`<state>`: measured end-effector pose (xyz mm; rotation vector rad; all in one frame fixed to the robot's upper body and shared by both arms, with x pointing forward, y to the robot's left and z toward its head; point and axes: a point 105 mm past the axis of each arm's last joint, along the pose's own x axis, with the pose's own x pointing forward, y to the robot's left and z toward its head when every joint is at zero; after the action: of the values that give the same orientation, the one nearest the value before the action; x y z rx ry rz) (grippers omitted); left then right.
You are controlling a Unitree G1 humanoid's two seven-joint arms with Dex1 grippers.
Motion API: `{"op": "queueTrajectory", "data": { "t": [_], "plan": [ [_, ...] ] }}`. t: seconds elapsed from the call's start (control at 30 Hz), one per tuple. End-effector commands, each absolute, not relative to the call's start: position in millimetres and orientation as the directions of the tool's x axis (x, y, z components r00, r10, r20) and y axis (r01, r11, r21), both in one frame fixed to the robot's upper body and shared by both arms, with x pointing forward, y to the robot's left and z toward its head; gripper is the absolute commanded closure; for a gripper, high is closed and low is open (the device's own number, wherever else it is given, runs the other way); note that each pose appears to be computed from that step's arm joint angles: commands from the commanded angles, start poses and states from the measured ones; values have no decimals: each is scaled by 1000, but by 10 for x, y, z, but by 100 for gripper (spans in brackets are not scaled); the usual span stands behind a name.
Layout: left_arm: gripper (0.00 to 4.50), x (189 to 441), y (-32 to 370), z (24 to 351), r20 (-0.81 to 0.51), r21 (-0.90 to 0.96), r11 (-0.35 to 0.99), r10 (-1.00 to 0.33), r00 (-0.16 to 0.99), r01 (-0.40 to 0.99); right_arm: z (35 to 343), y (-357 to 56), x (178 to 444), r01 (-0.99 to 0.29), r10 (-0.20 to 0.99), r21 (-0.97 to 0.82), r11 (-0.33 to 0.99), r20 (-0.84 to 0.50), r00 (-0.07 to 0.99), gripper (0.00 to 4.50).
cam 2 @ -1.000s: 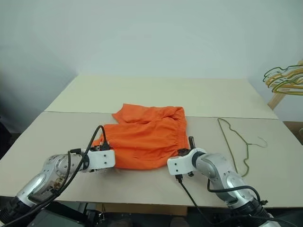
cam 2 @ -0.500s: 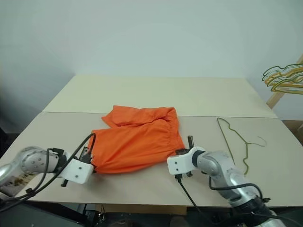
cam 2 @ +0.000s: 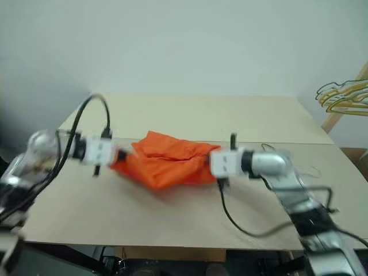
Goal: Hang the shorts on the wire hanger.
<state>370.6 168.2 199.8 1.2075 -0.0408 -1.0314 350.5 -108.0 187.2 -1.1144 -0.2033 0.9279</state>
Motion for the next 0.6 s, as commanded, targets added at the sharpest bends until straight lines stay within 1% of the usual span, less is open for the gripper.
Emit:
{"op": "queueTrajectory", "data": {
  "t": [0.03,0.07,0.1,0.13,0.17,0.2,0.27,0.3,0.37,0.43,0.5,0.57,0.6],
  "plan": [
    [446,4389,1705,2636,-171,918,231,-503,847,323,2452,-1301,4224,-217,468,-876,431,11,884,450],
    [446,4526,1694,2858,-67,933,291,-441,895,213,2651,-1332,4352,-102,399,-871,480,114,910,450],
    [446,4625,1686,3143,68,932,354,-370,926,73,2910,-1351,4439,28,335,-836,548,250,909,450],
    [446,4670,1684,3423,198,911,408,-299,934,-62,3137,-1361,4477,124,284,-782,611,362,888,450],
    [446,4660,1687,3732,338,863,461,-226,914,-205,3351,-1367,4479,214,238,-726,653,466,852,450],
    [446,4603,1689,4028,467,799,499,-163,869,-335,3552,-1367,4442,302,202,-665,683,569,797,450],
    [446,4470,1677,4397,616,696,537,-104,781,-477,3761,-1354,4359,390,181,-588,709,686,704,450],
    [446,4403,1658,4521,667,657,548,-100,739,-519,3812,-1358,4313,427,179,-562,709,729,661,450],
    [446,4348,1610,4591,700,639,550,-127,703,-538,3803,-1371,4259,463,204,-557,690,763,613,450],
    [446,4379,1538,4464,669,687,534,-199,717,-493,3658,-1409,4235,468,259,-596,652,755,602,450],
    [446,4443,1479,4210,595,757,512,-286,751,-405,3421,-1463,4242,444,320,-665,601,709,628,450],
    [446,4480,1440,3901,510,819,488,-377,773,-302,3151,-1503,4244,382,388,-738,556,637,666,450],
    [446,4477,1430,3684,456,853,462,-433,778,-243,2966,-1509,4217,343,446,-789,509,583,679,450]
  ]
}}
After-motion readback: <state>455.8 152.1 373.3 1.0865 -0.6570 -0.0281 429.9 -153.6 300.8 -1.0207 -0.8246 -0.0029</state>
